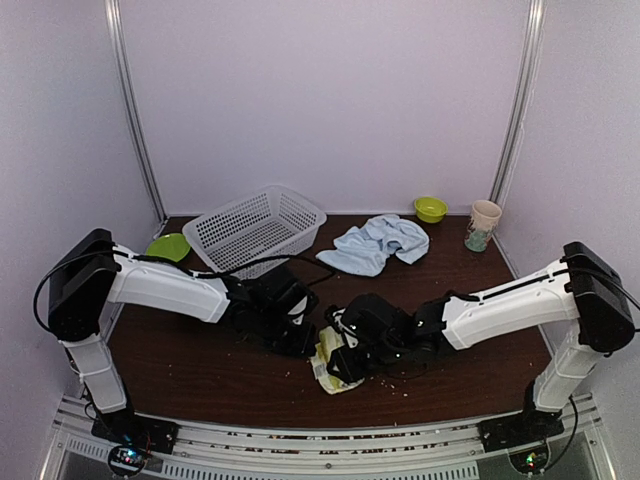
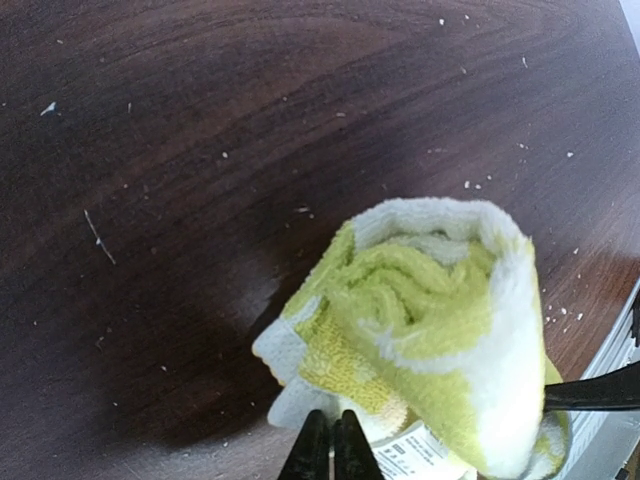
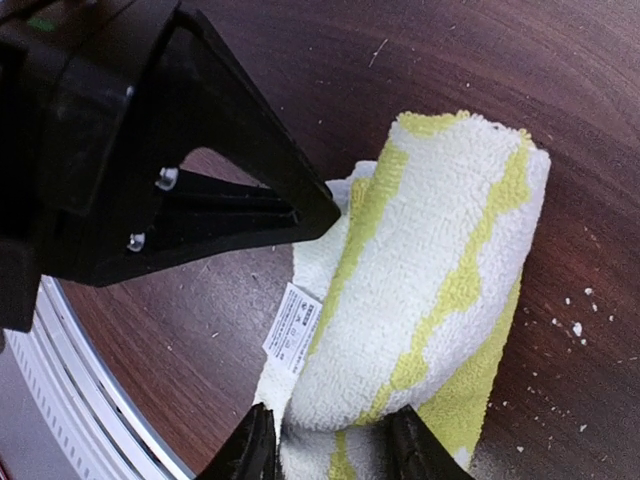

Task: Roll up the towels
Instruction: Roll the towel at the center of the board, then pick up the towel from the center of the board, then place the towel in the storage box.

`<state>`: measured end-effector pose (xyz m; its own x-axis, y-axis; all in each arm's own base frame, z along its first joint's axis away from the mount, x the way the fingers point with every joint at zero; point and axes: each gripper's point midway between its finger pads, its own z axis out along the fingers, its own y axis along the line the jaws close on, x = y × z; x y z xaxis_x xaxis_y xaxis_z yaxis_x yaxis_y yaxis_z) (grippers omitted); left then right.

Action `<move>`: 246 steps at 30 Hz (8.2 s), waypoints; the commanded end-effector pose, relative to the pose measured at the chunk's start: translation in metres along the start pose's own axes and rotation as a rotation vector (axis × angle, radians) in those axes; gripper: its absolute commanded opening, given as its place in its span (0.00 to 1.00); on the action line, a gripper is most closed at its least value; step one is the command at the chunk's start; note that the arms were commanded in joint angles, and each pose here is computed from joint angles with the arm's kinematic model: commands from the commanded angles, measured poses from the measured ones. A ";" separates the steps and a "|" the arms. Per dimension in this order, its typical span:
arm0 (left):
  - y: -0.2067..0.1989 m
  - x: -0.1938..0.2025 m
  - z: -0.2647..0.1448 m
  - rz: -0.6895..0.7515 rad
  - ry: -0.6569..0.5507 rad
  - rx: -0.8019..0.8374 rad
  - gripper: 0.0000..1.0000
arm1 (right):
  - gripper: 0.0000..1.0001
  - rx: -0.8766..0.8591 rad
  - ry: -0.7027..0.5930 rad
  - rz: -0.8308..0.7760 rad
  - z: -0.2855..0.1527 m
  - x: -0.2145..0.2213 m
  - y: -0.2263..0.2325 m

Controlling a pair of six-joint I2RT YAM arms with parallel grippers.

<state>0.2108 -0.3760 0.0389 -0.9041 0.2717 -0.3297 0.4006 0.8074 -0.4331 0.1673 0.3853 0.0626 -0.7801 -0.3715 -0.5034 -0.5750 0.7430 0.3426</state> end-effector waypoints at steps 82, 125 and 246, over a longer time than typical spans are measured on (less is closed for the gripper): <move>0.026 0.028 0.024 -0.056 0.002 0.014 0.00 | 0.43 0.098 0.046 0.038 -0.004 0.016 -0.013; 0.018 0.024 -0.004 -0.025 -0.049 0.022 0.00 | 0.74 -0.019 -0.017 0.250 -0.015 -0.014 -0.031; 0.156 -0.230 -0.266 0.368 -0.362 -1.054 0.00 | 0.77 0.147 -0.298 0.327 -0.126 0.024 -0.121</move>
<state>0.3951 -0.1778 0.2607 -0.6748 0.3609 -0.6437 0.1263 0.9159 0.3811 0.1820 0.2173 0.1031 -0.8104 0.0607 -0.5827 -0.2506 0.8631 0.4384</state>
